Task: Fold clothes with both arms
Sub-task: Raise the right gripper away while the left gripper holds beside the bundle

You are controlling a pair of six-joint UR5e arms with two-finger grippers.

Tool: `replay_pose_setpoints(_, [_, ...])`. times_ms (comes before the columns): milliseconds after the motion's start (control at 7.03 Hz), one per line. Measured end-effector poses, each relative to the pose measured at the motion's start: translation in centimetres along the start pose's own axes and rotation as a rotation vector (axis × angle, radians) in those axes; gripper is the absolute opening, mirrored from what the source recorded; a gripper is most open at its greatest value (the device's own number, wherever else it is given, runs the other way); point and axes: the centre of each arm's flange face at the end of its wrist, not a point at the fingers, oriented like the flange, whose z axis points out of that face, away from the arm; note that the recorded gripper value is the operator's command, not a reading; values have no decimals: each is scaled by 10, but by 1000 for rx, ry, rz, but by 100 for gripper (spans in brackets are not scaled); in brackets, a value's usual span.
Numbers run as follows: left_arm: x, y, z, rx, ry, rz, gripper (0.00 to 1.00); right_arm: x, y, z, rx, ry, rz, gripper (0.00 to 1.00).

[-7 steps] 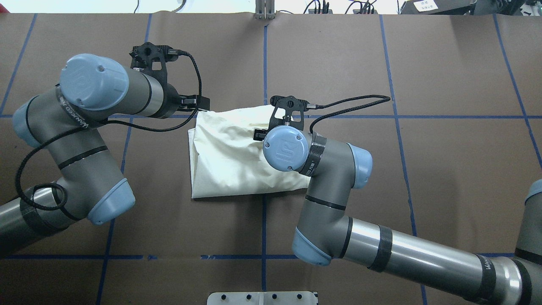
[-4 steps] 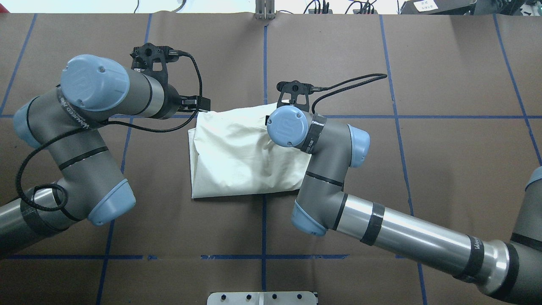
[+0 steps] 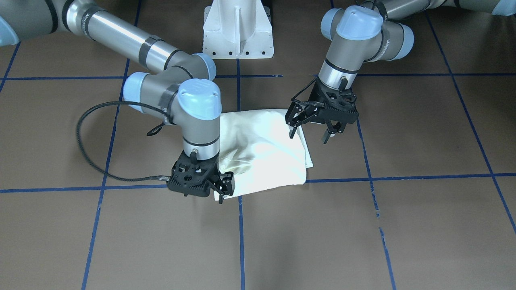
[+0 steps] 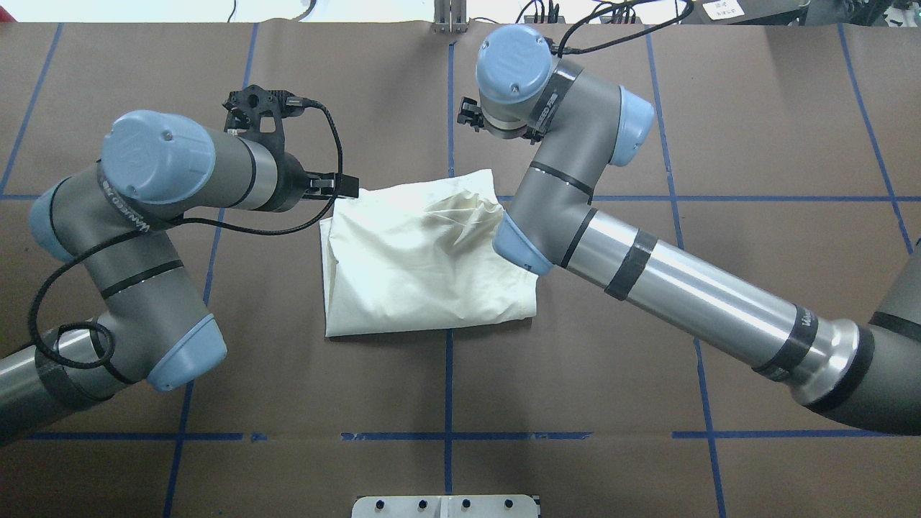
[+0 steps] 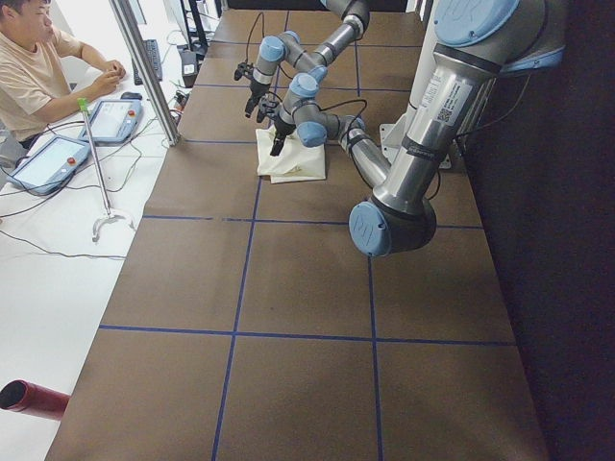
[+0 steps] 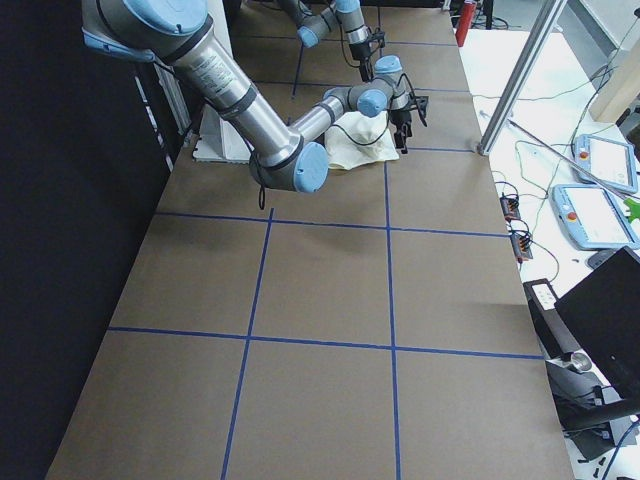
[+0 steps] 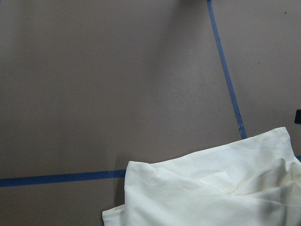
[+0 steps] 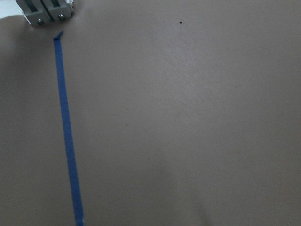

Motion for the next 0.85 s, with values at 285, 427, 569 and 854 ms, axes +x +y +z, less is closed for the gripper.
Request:
replay_pose_setpoints(285, [-31,47,23,10,118,47,100,0,-16,-13,-13,-40,5,100])
replay_pose_setpoints(427, [-39,66,38,14,180,67,92,0,-17,-14,-14,-44,5,100])
replay_pose_setpoints(569, [-39,82,50,12,238,83,82,1,-17,-13,-14,-44,5,100])
replay_pose_setpoints(854, [-35,97,55,12,301,97,54,3,-17,-12,-15,-42,5,100])
